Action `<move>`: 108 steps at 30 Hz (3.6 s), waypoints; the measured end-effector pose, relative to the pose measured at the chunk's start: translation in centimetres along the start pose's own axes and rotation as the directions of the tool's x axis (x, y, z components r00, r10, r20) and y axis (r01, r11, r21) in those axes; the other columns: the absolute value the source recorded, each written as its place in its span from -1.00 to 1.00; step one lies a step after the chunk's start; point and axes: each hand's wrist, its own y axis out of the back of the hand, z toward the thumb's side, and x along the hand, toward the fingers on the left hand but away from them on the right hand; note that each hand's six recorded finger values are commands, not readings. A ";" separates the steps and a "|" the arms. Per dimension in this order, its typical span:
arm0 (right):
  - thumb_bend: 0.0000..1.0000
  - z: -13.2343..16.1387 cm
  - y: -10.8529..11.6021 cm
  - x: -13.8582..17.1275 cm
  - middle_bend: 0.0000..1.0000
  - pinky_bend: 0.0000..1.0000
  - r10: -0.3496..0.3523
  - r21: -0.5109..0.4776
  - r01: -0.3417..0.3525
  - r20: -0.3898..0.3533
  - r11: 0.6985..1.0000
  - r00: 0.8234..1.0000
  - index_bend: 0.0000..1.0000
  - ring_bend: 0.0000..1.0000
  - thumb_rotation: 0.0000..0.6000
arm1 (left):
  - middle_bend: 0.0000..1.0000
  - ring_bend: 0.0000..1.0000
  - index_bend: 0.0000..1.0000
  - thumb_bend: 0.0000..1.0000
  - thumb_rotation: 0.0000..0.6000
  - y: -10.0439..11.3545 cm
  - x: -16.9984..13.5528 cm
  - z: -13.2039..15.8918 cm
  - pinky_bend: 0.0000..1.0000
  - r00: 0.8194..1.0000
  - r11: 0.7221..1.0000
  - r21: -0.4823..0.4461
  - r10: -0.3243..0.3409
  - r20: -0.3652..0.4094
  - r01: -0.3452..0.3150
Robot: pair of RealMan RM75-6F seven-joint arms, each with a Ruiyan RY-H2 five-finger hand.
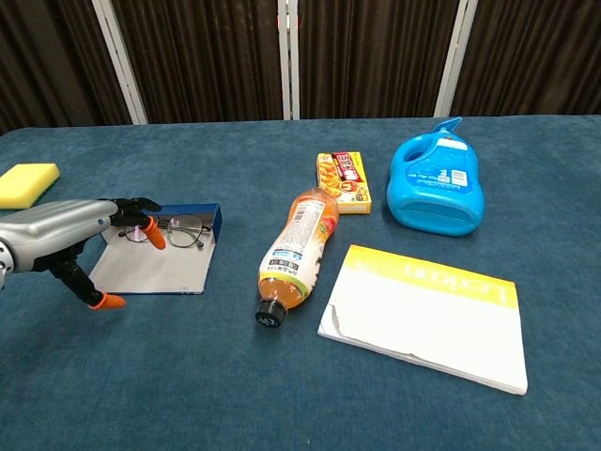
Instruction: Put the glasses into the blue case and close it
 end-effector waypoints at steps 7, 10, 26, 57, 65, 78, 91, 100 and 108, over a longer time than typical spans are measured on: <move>-1.00 -0.2 -0.1 0.0 -1.00 -1.00 0.003 0.001 -0.003 0.004 1.000 1.000 -1.00 -1.00 1.00 | -1.00 -1.00 -0.47 -0.45 1.00 -0.1 1.0 0.5 -1.00 1.000 1.000 0.024 0.010 -0.011 -0.010; -1.00 -0.2 -0.1 0.0 -1.00 -1.00 0.006 0.002 -0.006 0.006 1.000 1.000 -1.00 -1.00 1.00 | -1.00 -1.00 -0.47 -0.46 1.00 -0.2 1.3 0.3 -1.00 1.000 1.000 0.028 0.008 -0.022 -0.007; -1.00 -0.1 -0.4 -0.2 -1.00 -1.00 0.012 0.005 -0.012 0.004 1.000 1.000 -1.00 -1.00 1.00 | -1.00 -1.00 -0.49 -0.47 1.00 -1.6 1.8 0.1 -1.00 1.000 1.000 0.030 0.006 -0.022 -0.005; -1.00 -0.1 -0.6 -0.2 -1.00 -1.00 0.022 -0.003 -0.022 0.001 1.000 1.000 -1.00 -1.00 1.00 | -1.00 -1.00 -0.46 0.01 1.00 -0.3 2.4 -0.8 -1.00 0.998 0.998 0.032 0.052 -0.026 -0.051; -1.00 -0.1 -0.7 -0.2 -1.00 -1.00 0.026 -0.004 -0.026 0.002 1.000 1.000 -1.00 -1.00 1.00 | -1.00 -1.00 -0.41 0.05 1.00 0.9 3.7 -1.4 -1.00 0.996 0.997 0.028 0.072 -0.053 -0.071; -1.00 -0.2 -1.1 -0.4 -1.00 -1.00 0.037 0.002 -0.037 0.007 0.999 0.999 -1.00 -1.00 1.00 | -1.00 -1.00 -0.31 0.09 1.00 1.2 5.2 -2.7 -1.00 0.994 0.998 0.026 0.065 -0.089 -0.063; -1.00 -0.1 -1.4 -0.5 -1.00 -1.00 0.043 0.009 -0.043 0.008 0.999 0.999 -1.00 -1.00 1.00 | -1.00 -1.00 -0.26 0.24 1.00 1.8 6.6 -2.9 -1.00 0.992 0.996 0.037 0.084 -0.094 -0.081; -1.00 -0.1 -1.5 -0.5 -1.00 -1.00 0.043 0.009 -0.043 0.008 0.999 0.999 -1.00 -1.00 1.00 | -1.00 -1.00 0.02 0.26 1.00 2.0 7.0 -3.0 -1.00 0.991 0.996 0.013 0.091 -0.100 -0.091; -1.00 -0.1 -1.4 -0.5 -1.00 -1.00 0.043 0.006 -0.043 0.007 0.999 0.999 -1.00 -1.00 1.00 | -1.00 -1.00 0.30 0.26 1.00 2.3 6.6 -3.0 -1.00 0.991 0.995 0.006 0.104 -0.084 -0.104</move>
